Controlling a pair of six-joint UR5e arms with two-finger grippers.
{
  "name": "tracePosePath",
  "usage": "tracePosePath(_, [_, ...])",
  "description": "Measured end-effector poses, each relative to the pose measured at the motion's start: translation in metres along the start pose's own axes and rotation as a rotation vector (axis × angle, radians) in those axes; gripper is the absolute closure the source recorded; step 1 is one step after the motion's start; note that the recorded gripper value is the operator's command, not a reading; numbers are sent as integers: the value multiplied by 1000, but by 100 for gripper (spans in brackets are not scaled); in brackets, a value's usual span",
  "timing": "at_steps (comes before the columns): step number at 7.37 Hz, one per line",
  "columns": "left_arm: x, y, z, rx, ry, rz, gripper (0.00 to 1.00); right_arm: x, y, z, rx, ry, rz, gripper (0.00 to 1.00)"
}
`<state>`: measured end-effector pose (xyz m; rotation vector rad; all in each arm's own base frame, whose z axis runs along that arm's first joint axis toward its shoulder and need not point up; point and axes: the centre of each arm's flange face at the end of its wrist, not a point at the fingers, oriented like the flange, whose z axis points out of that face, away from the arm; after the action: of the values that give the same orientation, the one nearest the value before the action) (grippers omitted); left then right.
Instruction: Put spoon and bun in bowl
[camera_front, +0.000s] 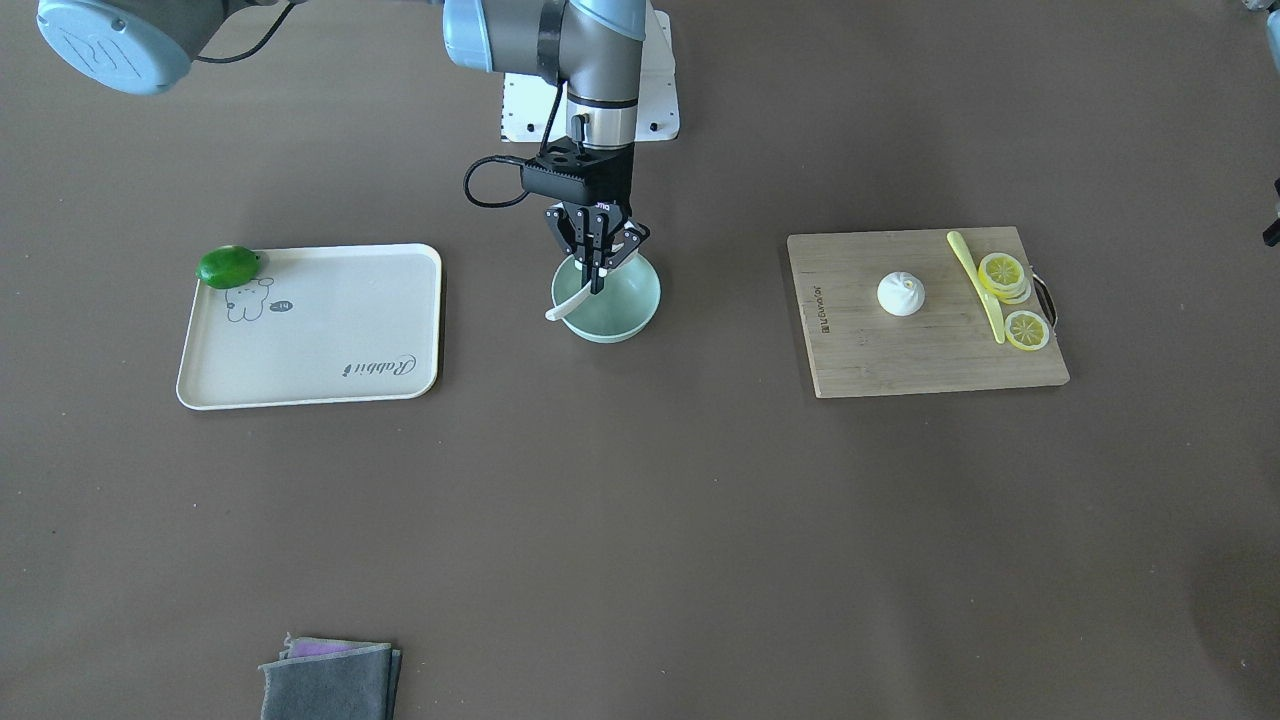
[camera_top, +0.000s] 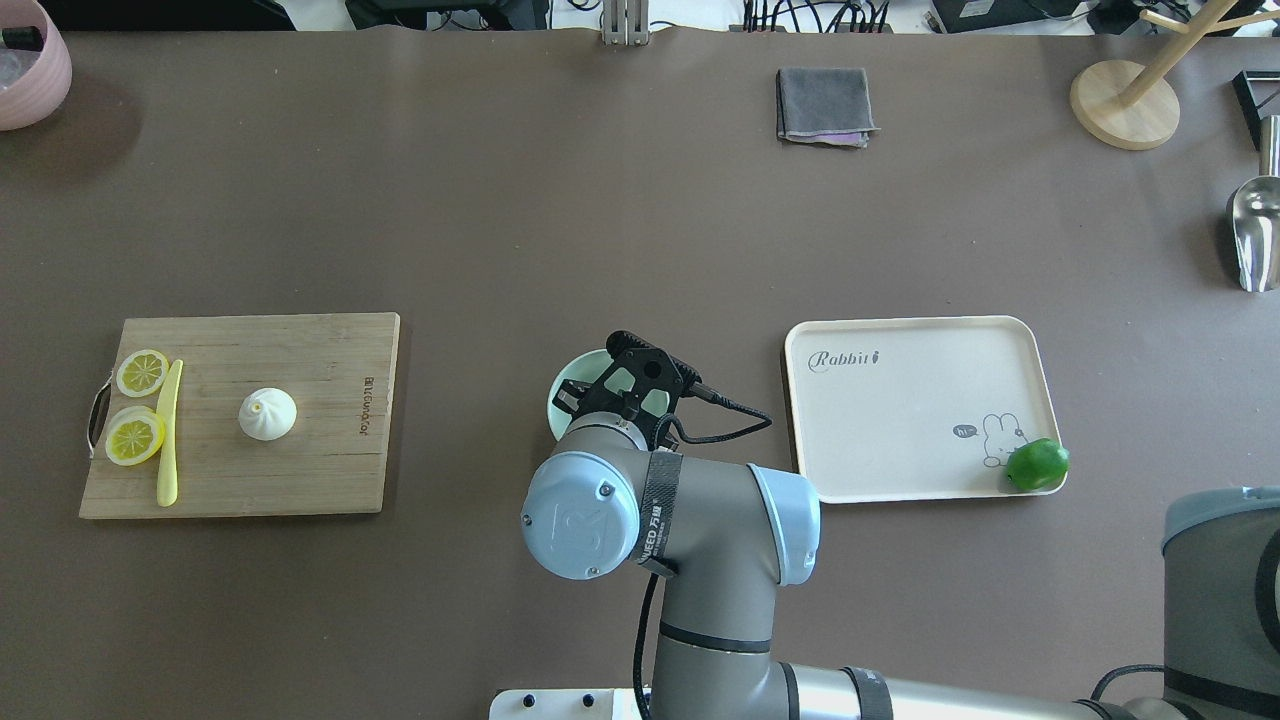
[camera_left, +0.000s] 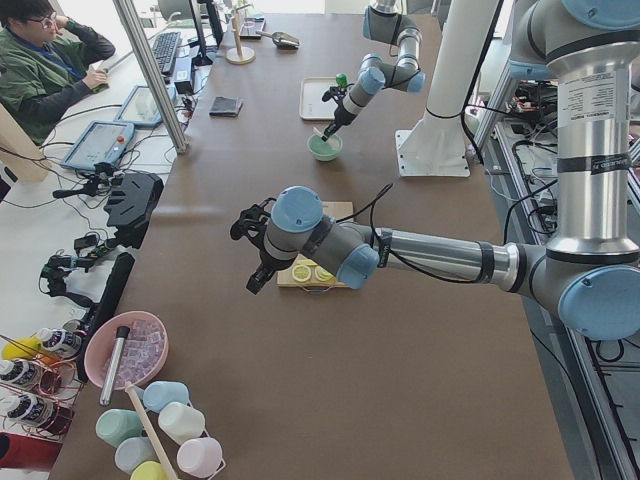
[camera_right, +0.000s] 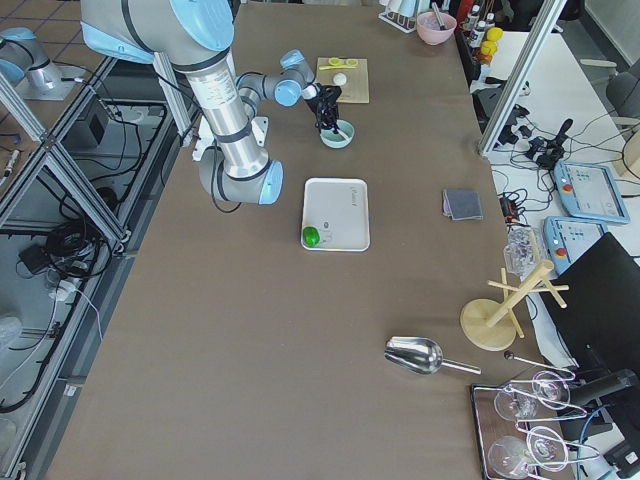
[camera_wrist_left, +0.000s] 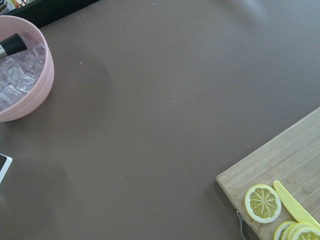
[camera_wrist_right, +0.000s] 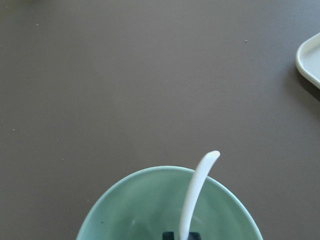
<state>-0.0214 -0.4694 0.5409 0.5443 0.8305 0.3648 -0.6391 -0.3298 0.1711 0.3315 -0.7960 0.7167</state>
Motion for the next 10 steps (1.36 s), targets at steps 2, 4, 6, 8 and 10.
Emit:
tracePosePath(2, [0,0,0,1,1,1,1,0,-4,-2,20,8,-7,0])
tracePosePath(4, [3,-3,-1,8,3,-28,1,-5,-34,-19,16,-12,-32,0])
tracePosePath(6, [34,-17,17,24,43,-147,1,10,-103,-29,-46,1,-134,0])
tracePosePath(8, [101,-35,52,7,99,-302,1,58,-214,-29,-156,19,-320,0])
tracePosePath(10, [183,-43,102,-24,77,-405,1,120,-331,-27,-282,20,-509,0])
